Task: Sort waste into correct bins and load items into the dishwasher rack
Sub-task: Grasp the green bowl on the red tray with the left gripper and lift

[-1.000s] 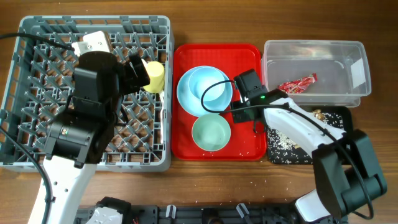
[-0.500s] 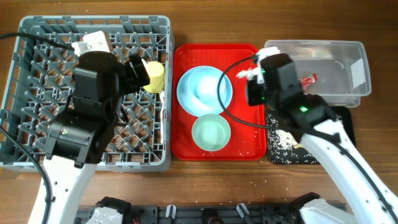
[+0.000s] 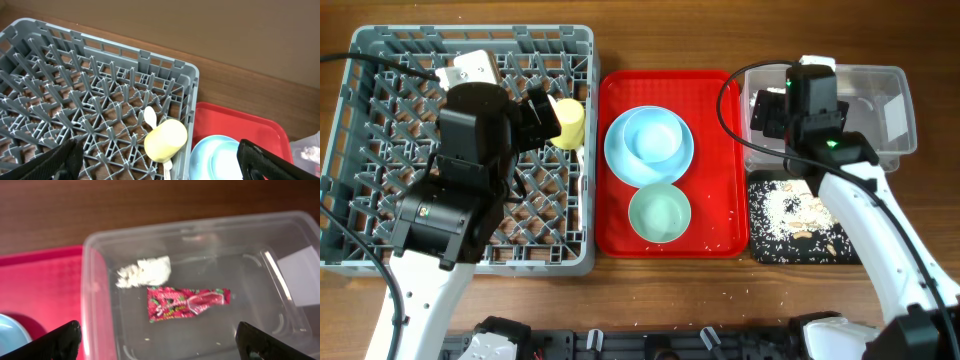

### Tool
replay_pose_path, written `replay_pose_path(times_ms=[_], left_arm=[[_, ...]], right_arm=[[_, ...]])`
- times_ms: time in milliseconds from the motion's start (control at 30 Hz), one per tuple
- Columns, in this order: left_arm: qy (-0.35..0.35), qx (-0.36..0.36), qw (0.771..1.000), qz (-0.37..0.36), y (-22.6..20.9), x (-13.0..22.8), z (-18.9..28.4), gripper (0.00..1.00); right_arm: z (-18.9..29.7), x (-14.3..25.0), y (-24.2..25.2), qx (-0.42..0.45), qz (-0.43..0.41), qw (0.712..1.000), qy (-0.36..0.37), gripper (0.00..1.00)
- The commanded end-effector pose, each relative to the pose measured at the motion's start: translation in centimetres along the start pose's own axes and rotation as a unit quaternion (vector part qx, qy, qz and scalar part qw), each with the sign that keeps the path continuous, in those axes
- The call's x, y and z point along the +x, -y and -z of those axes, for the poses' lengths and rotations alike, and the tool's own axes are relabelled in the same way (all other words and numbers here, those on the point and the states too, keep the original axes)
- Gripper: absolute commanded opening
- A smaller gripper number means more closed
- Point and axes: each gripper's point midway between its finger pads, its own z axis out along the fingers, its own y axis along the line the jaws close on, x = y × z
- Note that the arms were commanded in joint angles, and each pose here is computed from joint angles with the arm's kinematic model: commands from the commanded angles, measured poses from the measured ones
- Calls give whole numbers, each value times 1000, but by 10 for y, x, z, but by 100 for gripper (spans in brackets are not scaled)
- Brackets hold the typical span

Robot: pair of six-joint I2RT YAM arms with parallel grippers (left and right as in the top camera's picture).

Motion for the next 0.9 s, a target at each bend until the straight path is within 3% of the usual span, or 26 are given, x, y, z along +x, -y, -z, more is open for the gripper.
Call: replay_pose_path(times_ms=[0,333,433,500,533,600,667,767,833,867], left_arm=[[4,-6,1000,6,-3,-1,0,100],[4,-6,1000,6,-3,-1,0,100],[38,9,999,18,4,-19,1,100],[18,36,999,15,13,-11,1,100],[-26,95,995,8,33,7,5,100],[-183,243,952,-3,80,71,32,100],[-314,287,905,-20,101,133,48,100],[-411,287,862,-81,125,200,52,100],[-414,311,848,-112,155,219,43,100],[-403,324,848,-116,167,220,36,86]], right_arm=[[8,-6,-3,-16,-6,1000,12,100],[8,-6,-3,-16,-6,1000,12,100],[8,-6,-3,-16,-6,1000,12,100],[8,-6,-3,-16,-6,1000,12,100],[8,-6,-3,-16,-6,1000,12,100],[8,-6,-3,-16,-6,1000,12,100],[8,-6,-3,-16,-6,1000,12,100],[8,-6,-3,-16,-6,1000,12,100],[8,-6,-3,-16,-6,1000,12,100],[8,-6,-3,-16,-6,1000,12,100]])
